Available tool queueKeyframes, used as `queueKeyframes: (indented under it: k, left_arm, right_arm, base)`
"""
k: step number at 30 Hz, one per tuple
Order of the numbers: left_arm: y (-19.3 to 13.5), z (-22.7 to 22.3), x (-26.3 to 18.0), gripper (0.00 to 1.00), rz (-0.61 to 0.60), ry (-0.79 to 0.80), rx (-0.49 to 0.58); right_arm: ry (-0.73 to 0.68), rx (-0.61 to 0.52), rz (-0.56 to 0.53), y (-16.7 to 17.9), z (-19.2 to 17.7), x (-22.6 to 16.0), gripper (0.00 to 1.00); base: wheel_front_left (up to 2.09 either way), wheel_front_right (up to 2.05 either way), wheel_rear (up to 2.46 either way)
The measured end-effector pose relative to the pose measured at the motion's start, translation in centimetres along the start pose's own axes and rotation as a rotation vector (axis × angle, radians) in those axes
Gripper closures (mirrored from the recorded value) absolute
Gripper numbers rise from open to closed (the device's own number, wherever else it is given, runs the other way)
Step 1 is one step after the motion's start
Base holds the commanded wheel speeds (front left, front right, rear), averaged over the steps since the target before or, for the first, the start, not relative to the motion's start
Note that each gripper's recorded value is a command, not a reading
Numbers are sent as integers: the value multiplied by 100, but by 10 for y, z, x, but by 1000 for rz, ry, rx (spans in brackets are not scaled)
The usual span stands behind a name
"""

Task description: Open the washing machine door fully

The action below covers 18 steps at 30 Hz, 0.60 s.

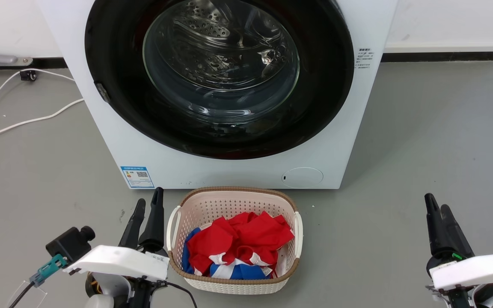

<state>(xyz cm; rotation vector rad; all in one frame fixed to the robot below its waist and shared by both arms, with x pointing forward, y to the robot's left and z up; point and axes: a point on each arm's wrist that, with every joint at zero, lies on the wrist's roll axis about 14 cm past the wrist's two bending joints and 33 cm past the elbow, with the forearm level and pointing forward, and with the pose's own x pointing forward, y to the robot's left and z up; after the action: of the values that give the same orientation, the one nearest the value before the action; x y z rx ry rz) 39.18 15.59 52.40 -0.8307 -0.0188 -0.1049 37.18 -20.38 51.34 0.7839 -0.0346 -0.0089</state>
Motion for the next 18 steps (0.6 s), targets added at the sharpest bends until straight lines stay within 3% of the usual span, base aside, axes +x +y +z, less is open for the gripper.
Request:
queueKeyframes:
  k: [18]
  left_arm:
    - [-2,-9,5,0,-8,25,306]
  right_arm:
    - [25,-314,45,11,0,-5,0]
  base:
    - [0,0,0]
